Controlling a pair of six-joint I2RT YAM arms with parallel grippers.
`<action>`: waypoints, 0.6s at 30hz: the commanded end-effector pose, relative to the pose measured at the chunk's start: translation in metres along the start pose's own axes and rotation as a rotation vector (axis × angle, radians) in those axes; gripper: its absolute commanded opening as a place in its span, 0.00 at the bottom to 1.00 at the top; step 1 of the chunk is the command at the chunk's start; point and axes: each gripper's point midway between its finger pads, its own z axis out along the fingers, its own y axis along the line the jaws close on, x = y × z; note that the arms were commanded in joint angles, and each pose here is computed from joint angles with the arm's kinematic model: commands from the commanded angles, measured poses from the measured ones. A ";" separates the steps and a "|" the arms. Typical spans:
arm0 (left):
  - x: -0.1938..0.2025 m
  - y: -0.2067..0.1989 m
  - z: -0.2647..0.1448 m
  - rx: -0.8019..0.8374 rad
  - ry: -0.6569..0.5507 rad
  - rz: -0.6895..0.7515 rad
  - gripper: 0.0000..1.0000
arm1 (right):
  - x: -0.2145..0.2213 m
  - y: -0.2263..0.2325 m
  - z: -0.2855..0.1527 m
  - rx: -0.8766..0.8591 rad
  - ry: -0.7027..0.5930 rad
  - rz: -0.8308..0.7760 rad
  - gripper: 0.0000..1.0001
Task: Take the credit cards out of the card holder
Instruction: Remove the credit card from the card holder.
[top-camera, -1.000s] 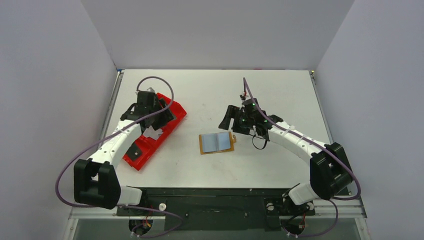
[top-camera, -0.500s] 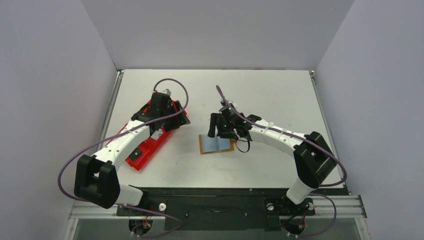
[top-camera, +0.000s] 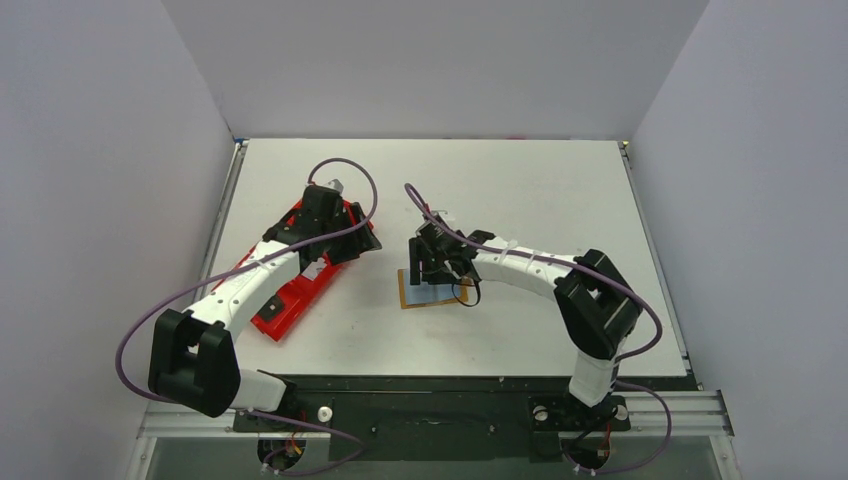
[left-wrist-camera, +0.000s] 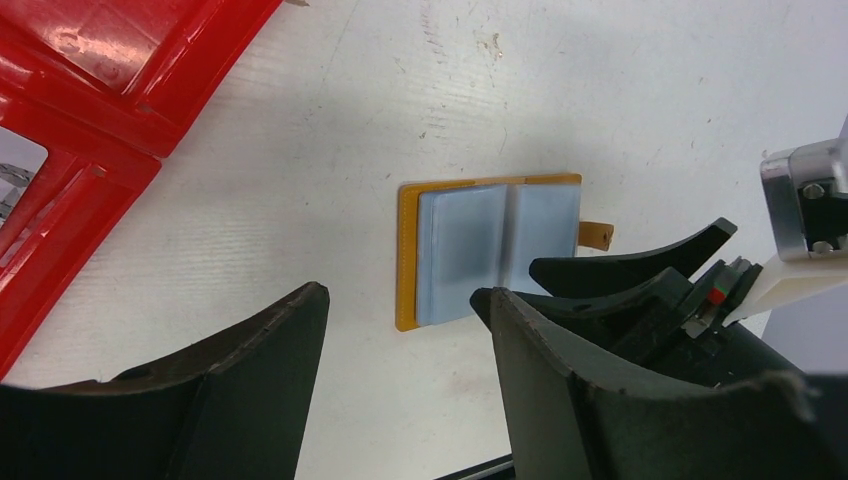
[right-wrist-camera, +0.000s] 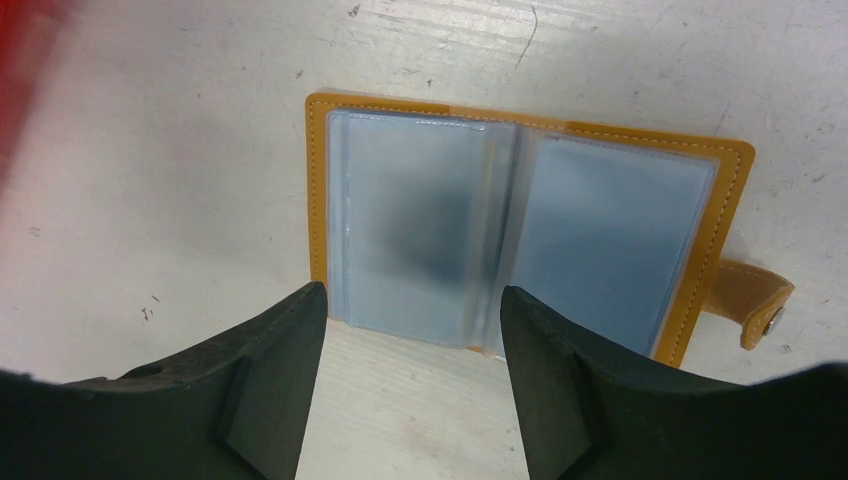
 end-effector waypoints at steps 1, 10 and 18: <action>-0.007 -0.011 -0.003 0.045 -0.025 0.026 0.58 | -0.012 0.007 0.002 0.018 -0.039 -0.027 0.58; -0.008 -0.013 -0.002 0.049 -0.021 0.027 0.58 | -0.005 0.007 0.012 0.046 -0.018 -0.065 0.52; -0.007 -0.012 -0.001 0.047 -0.016 0.030 0.59 | -0.001 0.007 0.018 0.064 -0.002 -0.088 0.47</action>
